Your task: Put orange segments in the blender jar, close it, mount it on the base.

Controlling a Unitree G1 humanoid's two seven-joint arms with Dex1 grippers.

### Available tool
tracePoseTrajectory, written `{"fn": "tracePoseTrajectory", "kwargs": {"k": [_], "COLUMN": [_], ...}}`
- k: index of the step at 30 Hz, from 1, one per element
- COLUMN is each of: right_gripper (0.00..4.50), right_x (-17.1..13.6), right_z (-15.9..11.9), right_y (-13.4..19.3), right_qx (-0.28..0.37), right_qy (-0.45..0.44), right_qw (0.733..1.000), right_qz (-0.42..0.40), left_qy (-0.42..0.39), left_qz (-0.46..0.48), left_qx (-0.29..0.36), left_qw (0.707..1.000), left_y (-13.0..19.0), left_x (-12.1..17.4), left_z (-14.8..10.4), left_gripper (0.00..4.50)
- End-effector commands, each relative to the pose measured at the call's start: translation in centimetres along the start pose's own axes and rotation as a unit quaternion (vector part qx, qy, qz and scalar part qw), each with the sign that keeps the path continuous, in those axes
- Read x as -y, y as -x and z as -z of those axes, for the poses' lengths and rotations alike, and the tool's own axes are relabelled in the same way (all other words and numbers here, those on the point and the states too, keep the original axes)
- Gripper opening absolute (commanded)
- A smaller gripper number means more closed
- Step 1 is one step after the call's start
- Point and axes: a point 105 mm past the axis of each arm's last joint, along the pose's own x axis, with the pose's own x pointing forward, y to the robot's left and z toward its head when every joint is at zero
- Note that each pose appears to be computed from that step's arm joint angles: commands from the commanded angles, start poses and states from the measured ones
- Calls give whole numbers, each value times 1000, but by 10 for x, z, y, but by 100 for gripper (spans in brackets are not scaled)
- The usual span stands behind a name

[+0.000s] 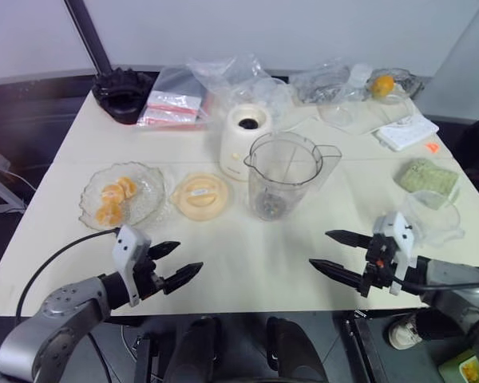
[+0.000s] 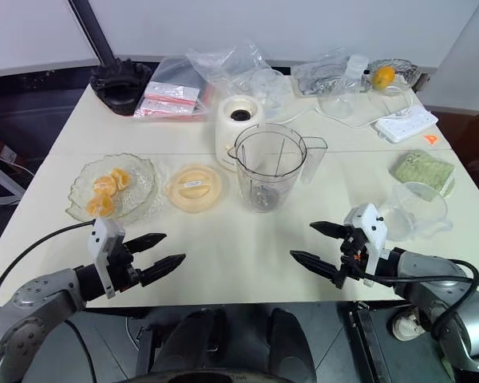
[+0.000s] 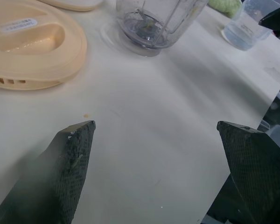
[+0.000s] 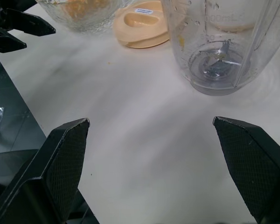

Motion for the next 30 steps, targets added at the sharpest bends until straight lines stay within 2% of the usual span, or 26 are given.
{"fn": "tracePoseTrajectory", "kwargs": {"k": [1,23,27,30], "right_gripper": [448,448,448,448], "right_x": [1,3,3,-8], "right_z": [-5,-5,-9,-33], "right_y": [2,-5,-7,-12], "right_qx": [6,6,10,38], "right_qy": [12,23,30,40], "right_qw": [1000,1000,1000,998], "right_qz": [3,3,2,-29], "left_qy": [-18,-27,-41,-66], "left_qz": [9,-7,-30,-62], "left_qx": [18,24,14,7], "left_qw": [1000,999,999,996], "left_y": [2,2,9,28], "left_x": [6,-3,-16,-42], "left_z": [-10,-16,-21,-40], "left_gripper": [436,436,436,436]}}
